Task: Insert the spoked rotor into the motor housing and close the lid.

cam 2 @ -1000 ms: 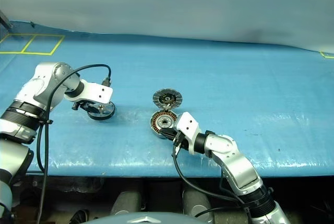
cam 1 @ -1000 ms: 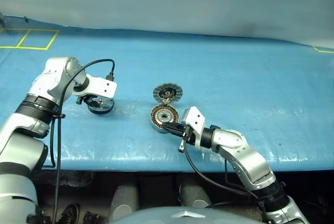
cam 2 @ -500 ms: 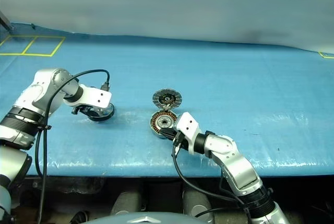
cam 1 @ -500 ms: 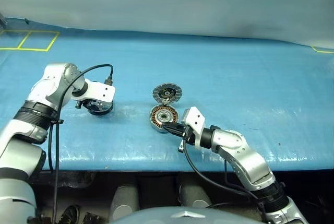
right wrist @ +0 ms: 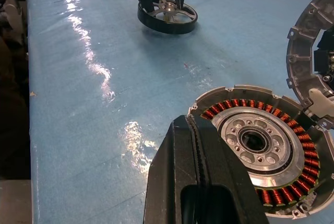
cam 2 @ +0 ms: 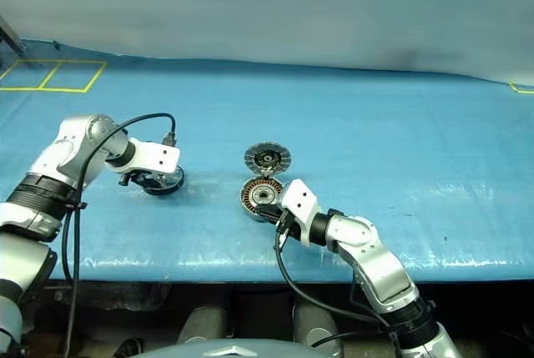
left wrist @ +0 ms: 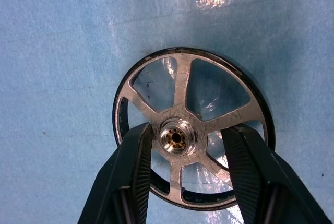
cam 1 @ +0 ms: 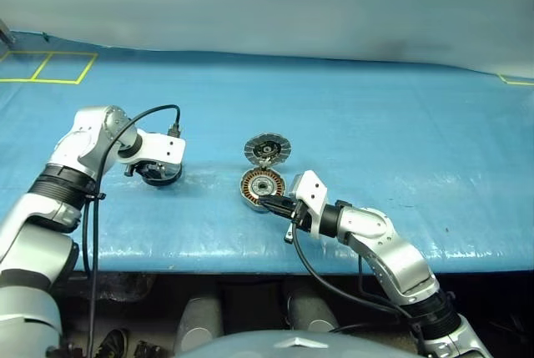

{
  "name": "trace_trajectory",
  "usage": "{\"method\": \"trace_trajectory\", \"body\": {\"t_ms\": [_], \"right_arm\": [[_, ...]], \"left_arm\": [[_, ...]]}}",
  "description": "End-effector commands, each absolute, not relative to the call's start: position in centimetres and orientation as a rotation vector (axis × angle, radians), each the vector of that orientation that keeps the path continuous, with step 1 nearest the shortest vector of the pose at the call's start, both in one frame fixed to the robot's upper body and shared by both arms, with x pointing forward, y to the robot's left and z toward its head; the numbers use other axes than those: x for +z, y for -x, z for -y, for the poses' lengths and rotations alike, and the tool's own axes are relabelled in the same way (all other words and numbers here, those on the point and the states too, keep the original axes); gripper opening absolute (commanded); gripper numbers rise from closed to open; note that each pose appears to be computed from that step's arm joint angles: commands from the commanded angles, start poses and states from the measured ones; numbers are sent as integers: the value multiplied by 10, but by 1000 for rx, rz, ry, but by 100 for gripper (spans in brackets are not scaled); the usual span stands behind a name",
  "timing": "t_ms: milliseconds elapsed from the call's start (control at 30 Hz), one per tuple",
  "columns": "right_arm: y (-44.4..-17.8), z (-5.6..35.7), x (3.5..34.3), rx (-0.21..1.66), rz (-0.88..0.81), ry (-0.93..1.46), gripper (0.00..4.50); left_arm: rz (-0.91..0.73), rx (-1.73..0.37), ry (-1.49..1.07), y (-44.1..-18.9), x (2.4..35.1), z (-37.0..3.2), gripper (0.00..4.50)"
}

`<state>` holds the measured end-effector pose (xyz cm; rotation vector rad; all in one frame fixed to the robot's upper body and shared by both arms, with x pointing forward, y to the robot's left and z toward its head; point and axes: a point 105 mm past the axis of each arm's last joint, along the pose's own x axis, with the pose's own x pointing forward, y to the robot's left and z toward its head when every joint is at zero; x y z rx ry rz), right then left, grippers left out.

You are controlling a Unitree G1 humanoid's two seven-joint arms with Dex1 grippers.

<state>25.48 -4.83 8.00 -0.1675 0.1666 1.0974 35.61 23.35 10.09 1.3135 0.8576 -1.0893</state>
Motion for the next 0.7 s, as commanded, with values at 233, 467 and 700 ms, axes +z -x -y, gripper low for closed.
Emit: {"method": "trace_trajectory", "body": {"t_ms": [233,467,700], "right_arm": [[-257,46,95,1082,-89,180,0],[-259,47,97,1068,-79,180,0],[-260,51,99,1040,-63,175,0]], "left_arm": [[-884,-1113,-1310,-352,88,-233,170],[-833,-1081,-1324,-359,93,-233,170],[-528,-1053,-1291,-372,121,-212,170]]}}
